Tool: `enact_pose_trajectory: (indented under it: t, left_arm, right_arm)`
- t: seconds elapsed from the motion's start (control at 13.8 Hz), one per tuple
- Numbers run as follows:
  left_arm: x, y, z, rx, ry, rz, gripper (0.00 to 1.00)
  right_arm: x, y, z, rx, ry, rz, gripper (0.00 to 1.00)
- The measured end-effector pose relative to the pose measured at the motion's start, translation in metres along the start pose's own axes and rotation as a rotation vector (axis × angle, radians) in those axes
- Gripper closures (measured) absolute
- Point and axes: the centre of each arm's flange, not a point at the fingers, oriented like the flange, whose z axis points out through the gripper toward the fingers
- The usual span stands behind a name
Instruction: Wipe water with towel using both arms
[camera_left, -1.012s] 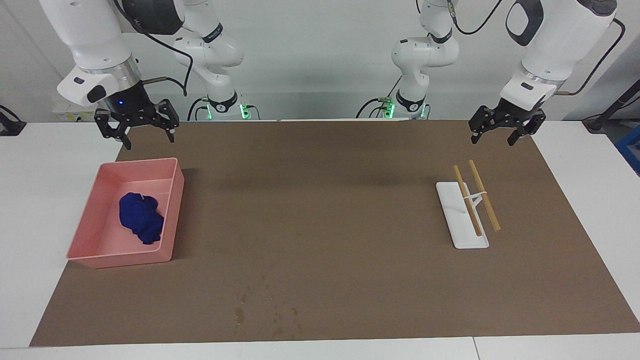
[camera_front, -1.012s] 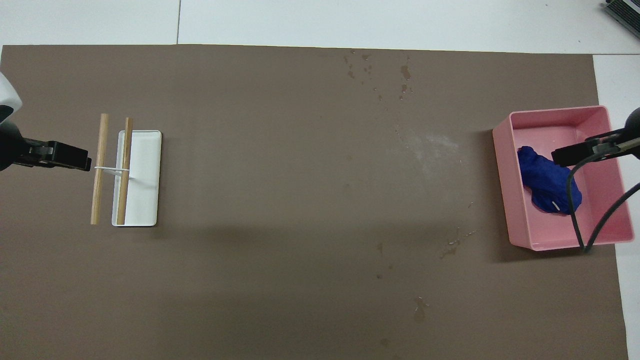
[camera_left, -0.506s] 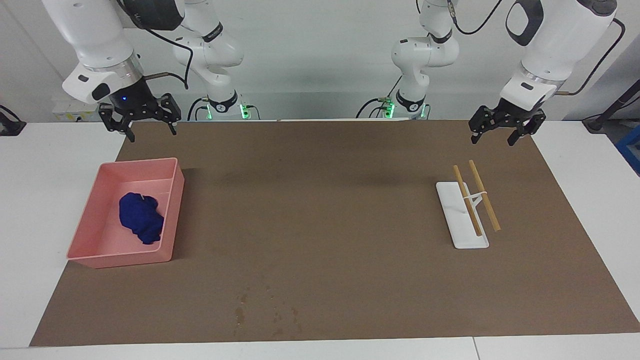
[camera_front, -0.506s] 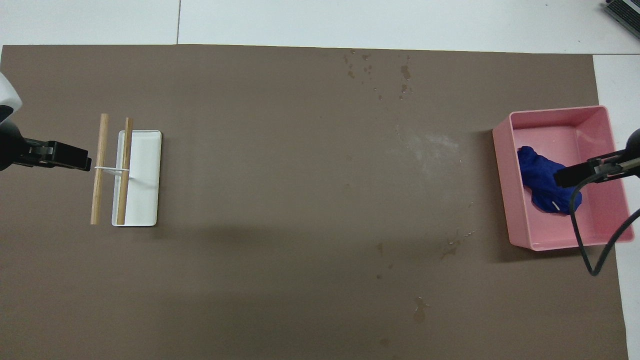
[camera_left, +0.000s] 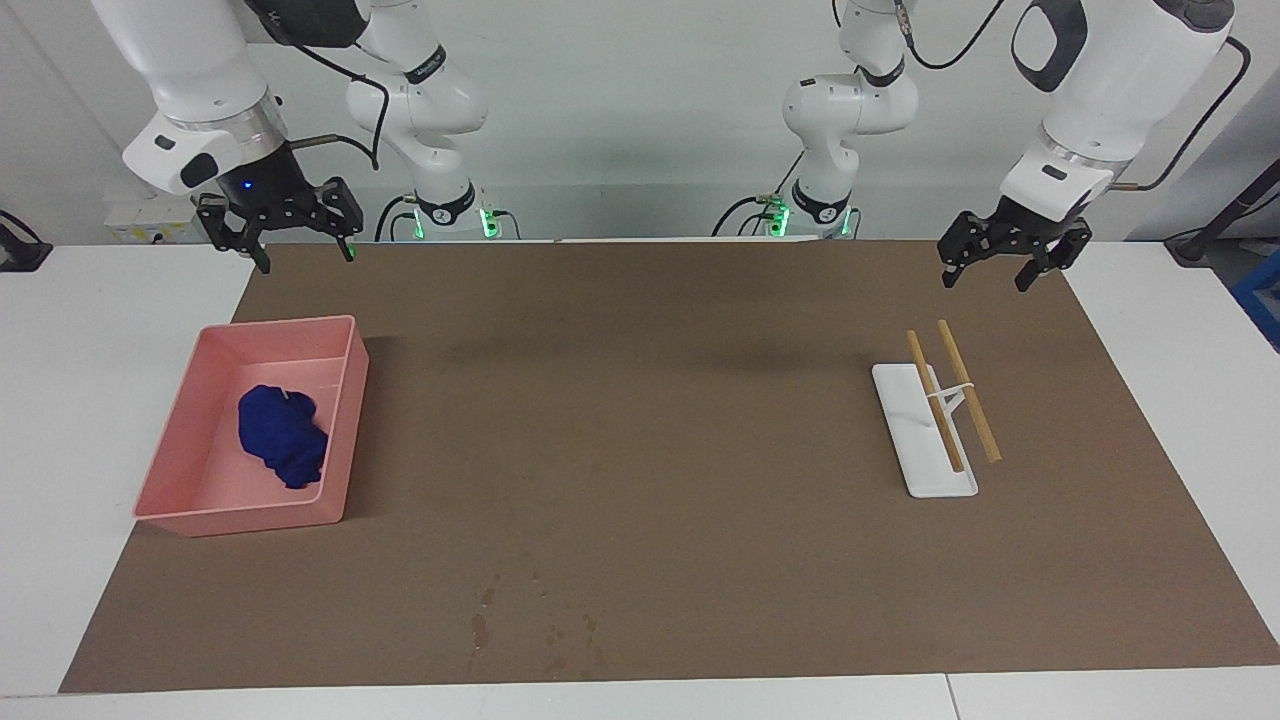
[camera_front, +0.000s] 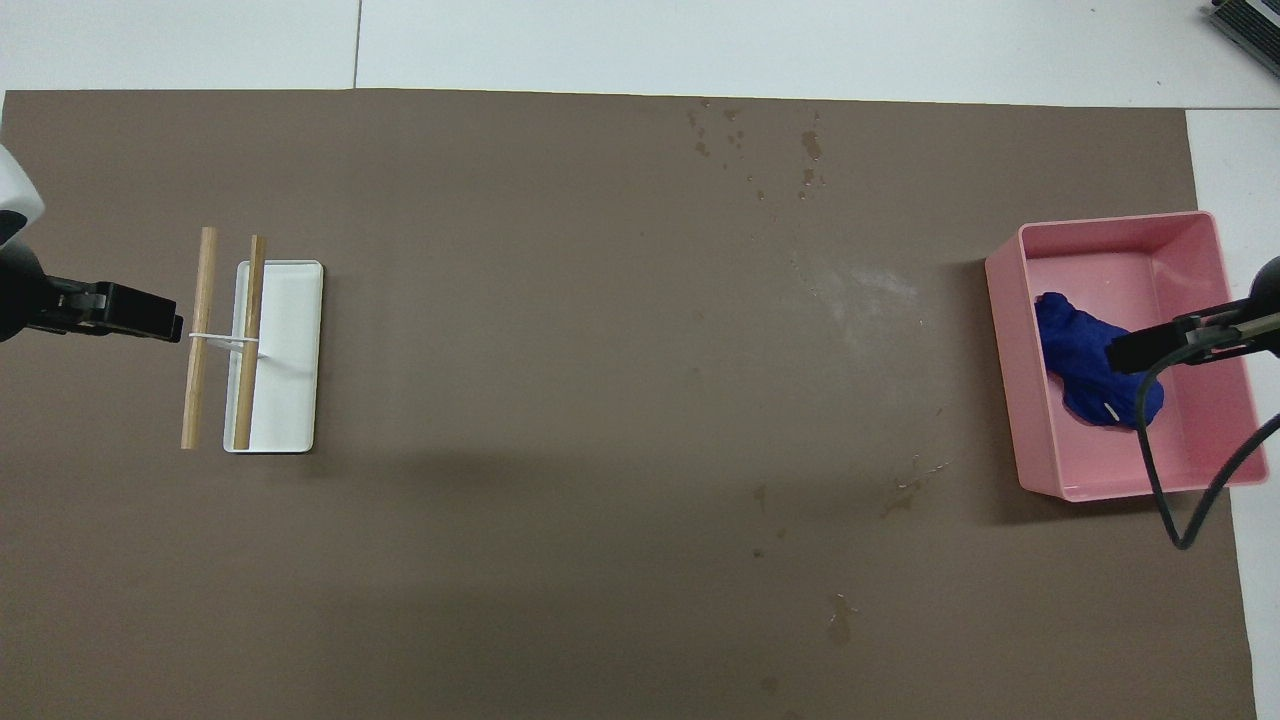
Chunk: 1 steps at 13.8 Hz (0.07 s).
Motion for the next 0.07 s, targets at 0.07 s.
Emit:
enact_pose_trajectory:
  t: [0.07]
  left_arm:
    - [0.0,0.0,0.0,0.0,0.0,0.0,0.0]
  right_arm:
    - [0.0,0.0,0.0,0.0,0.0,0.0,0.0]
